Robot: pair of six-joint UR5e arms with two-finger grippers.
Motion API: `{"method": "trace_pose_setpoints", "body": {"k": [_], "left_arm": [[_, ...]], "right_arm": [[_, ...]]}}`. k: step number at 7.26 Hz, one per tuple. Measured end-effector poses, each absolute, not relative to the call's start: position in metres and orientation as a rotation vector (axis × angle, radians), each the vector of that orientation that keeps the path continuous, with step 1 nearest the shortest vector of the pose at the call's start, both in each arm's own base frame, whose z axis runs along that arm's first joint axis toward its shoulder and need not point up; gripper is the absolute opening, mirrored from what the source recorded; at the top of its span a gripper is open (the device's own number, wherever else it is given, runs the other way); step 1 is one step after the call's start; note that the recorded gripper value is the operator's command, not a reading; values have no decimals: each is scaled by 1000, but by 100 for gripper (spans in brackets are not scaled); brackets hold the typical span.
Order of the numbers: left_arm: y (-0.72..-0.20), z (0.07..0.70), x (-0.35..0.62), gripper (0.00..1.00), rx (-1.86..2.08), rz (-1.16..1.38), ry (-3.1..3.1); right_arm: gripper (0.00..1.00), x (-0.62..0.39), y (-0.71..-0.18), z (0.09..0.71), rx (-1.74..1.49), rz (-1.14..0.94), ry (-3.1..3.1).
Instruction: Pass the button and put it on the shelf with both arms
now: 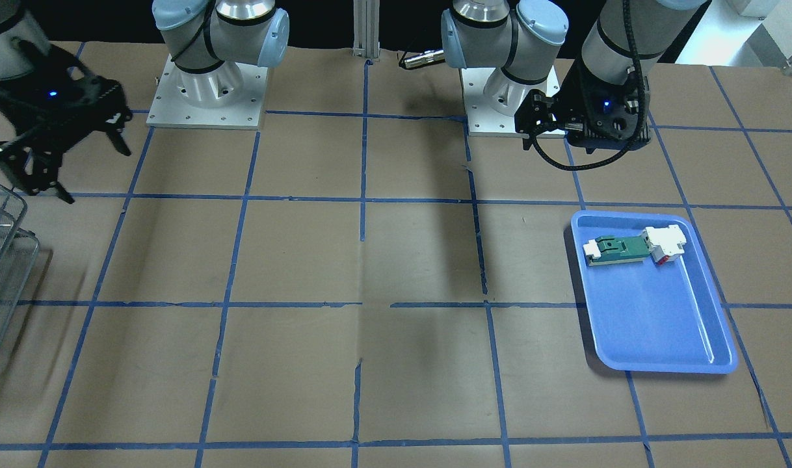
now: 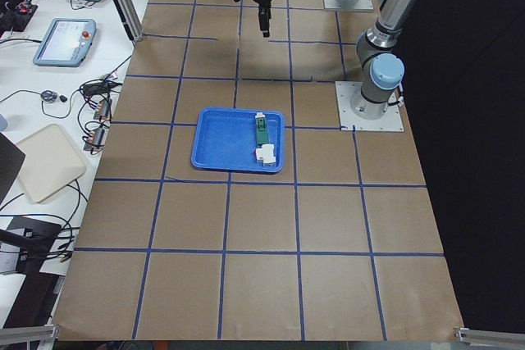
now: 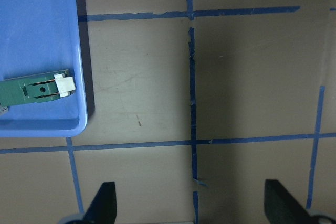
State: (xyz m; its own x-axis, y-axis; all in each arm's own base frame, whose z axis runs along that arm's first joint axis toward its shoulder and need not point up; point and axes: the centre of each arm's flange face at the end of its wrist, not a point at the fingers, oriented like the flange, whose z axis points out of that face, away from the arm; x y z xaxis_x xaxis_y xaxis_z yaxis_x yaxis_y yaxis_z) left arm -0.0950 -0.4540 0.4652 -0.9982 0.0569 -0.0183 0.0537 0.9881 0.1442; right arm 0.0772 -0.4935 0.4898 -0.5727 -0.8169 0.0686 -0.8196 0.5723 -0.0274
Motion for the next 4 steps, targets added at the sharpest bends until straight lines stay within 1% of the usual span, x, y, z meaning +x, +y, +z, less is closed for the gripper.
{"method": "trace_pose_setpoints", "body": {"k": [2, 4], "left_arm": [[-453, 466, -95, 100, 85, 230, 3105], [-450, 470, -95, 100, 84, 220, 3105]], "right_arm": [[100, 128, -482, 493, 850, 103, -2991], [100, 129, -484, 502, 394, 135, -3091]]}}
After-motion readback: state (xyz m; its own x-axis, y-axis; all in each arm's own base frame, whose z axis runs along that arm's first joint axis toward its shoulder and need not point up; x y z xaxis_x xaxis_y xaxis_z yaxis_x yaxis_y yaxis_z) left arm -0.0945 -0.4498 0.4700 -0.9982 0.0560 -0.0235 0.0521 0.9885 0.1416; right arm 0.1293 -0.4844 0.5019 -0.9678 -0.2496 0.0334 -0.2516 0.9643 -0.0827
